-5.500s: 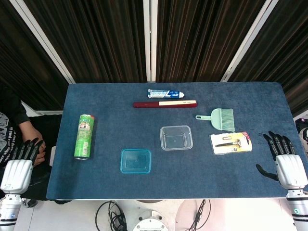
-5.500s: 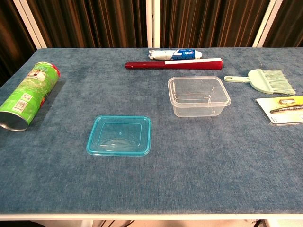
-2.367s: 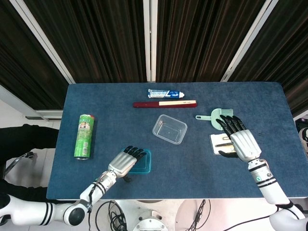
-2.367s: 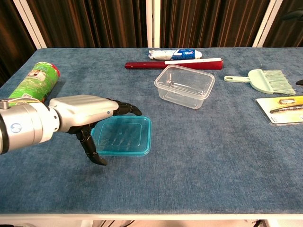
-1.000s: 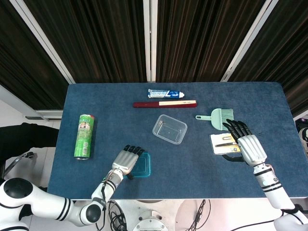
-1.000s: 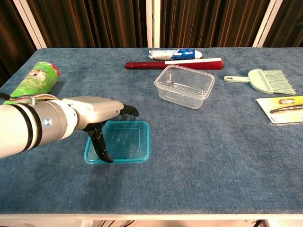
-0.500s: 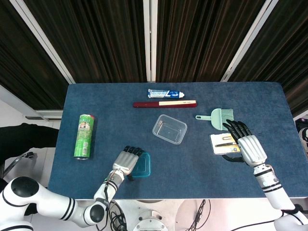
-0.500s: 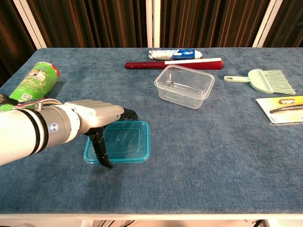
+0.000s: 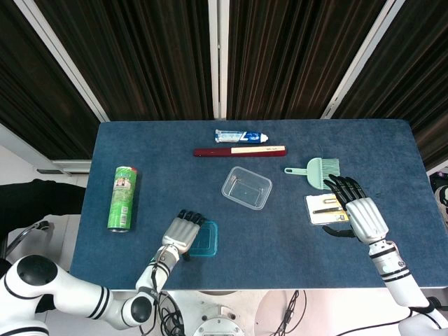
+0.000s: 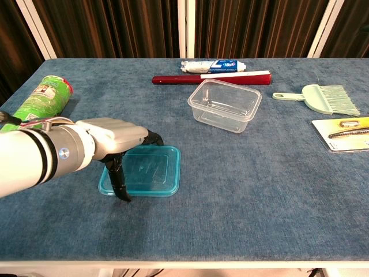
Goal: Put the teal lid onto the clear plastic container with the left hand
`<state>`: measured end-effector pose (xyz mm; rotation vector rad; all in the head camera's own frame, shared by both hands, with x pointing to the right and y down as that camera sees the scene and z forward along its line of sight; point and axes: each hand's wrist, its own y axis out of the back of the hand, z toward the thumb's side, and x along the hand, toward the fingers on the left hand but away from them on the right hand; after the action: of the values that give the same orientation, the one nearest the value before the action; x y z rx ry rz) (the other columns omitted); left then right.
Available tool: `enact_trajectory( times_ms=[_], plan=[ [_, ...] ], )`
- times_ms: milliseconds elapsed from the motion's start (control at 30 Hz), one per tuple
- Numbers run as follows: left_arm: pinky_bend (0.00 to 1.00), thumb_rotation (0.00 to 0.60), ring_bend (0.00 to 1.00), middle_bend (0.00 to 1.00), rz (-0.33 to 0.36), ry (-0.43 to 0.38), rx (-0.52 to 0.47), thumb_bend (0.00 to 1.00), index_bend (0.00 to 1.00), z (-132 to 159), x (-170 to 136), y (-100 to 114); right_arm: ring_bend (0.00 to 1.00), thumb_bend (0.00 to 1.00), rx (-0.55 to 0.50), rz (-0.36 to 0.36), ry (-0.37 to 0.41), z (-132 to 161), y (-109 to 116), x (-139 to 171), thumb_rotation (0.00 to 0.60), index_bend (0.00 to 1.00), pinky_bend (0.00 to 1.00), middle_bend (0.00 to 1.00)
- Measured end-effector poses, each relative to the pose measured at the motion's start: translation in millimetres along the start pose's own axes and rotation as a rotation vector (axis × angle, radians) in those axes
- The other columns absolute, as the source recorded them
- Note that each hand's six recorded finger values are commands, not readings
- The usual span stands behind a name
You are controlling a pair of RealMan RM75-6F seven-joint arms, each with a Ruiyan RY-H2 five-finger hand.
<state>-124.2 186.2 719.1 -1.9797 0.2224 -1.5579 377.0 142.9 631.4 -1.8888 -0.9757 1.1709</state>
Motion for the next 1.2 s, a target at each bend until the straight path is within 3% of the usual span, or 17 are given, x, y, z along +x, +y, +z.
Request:
enact_trajectory(
  times_ms=[300, 533, 633, 867, 1033, 1200],
  plan=[
    [0.05, 0.6, 0.14, 0.27, 0.113, -0.084, 0.055, 0.16, 0.35, -3, -5, 28, 0.0, 0.03, -0.003, -0.033, -0.021, -3, 8, 6, 0.6, 0.0, 0.0, 0.0],
    [0.03, 0.6, 0.14, 0.27, 0.246, -0.215, 0.157, 0.16, 0.35, 0, -6, 77, 0.0, 0.03, 0.002, -0.071, -0.057, -9, 23, 19, 0.6, 0.0, 0.0, 0.0],
    [0.01, 0.6, 0.14, 0.27, 0.273, -0.287, 0.196, 0.16, 0.35, 10, 2, 98, 0.0, 0.03, 0.004, -0.094, -0.082, -13, 30, 27, 0.6, 0.0, 0.0, 0.0],
    [0.0, 0.6, 0.13, 0.26, 0.259, -0.396, 0.27, 0.16, 0.32, 33, 37, 143, 0.0, 0.03, 0.023, -0.119, -0.127, -15, 39, 41, 0.6, 0.0, 0.0, 0.0],
    [0.0, 0.6, 0.13, 0.26, 0.25, -0.43, 0.315, 0.16, 0.32, 58, 63, 176, 0.0, 0.03, 0.024, -0.119, -0.149, -15, 40, 45, 0.6, 0.0, 0.0, 0.0],
    [0.0, 0.6, 0.13, 0.26, 0.221, -0.444, 0.33, 0.16, 0.32, 82, 82, 192, 0.0, 0.03, 0.016, -0.113, -0.161, -17, 37, 45, 0.6, 0.0, 0.0, 0.0]
  ],
)
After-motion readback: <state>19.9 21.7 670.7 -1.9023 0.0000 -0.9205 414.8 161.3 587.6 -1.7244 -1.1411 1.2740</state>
